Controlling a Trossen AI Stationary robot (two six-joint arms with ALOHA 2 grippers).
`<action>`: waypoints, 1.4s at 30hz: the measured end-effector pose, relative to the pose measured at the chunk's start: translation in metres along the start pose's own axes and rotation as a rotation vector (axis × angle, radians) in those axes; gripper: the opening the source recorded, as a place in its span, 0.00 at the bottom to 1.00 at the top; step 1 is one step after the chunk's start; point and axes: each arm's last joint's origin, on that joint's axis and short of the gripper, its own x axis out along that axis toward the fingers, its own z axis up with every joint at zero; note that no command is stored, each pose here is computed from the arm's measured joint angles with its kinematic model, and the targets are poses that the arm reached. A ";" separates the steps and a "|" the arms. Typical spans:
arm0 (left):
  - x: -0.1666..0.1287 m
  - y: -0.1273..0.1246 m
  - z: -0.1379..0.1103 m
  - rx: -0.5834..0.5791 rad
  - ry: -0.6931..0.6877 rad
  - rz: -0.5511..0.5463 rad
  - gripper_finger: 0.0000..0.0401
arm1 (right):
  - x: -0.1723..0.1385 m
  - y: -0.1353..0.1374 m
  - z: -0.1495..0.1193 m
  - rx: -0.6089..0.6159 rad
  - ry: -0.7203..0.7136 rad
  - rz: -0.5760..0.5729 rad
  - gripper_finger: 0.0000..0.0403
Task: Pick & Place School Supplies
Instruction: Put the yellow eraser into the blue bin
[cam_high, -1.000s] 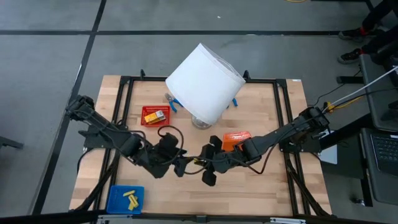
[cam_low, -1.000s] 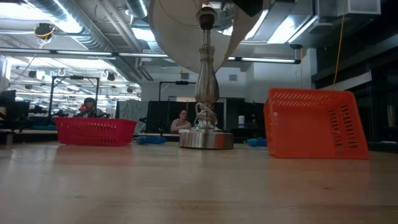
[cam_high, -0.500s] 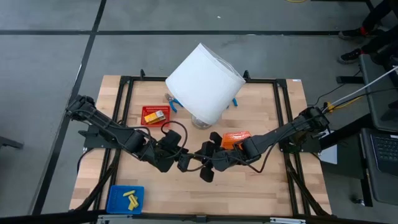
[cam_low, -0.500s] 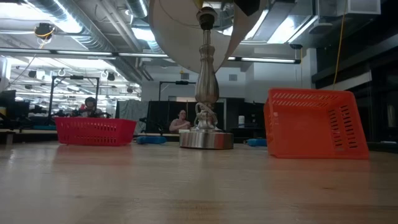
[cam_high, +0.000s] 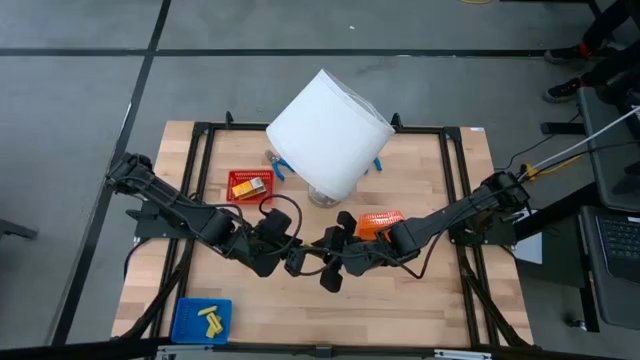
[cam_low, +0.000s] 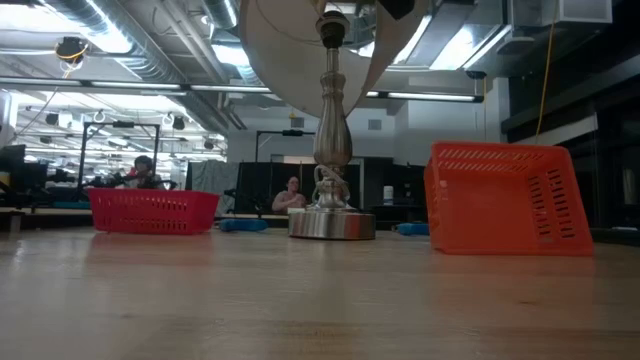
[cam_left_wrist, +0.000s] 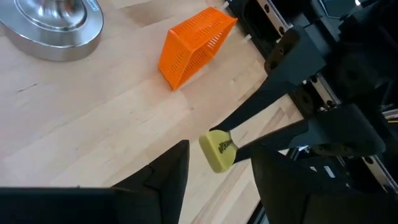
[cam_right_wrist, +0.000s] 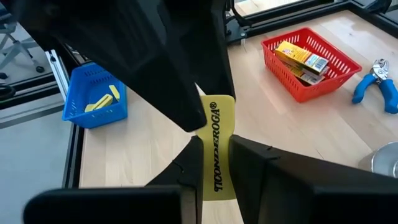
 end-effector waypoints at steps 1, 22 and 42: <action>0.000 0.000 0.000 -0.001 0.001 0.000 0.41 | 0.000 0.000 0.000 0.001 -0.004 0.002 0.13; 0.006 0.007 0.007 0.076 0.066 0.036 0.05 | 0.000 0.001 0.004 0.015 -0.052 -0.022 0.35; -0.107 0.046 -0.121 -0.030 0.444 0.340 0.04 | -0.010 -0.014 0.002 0.101 0.018 -0.122 0.49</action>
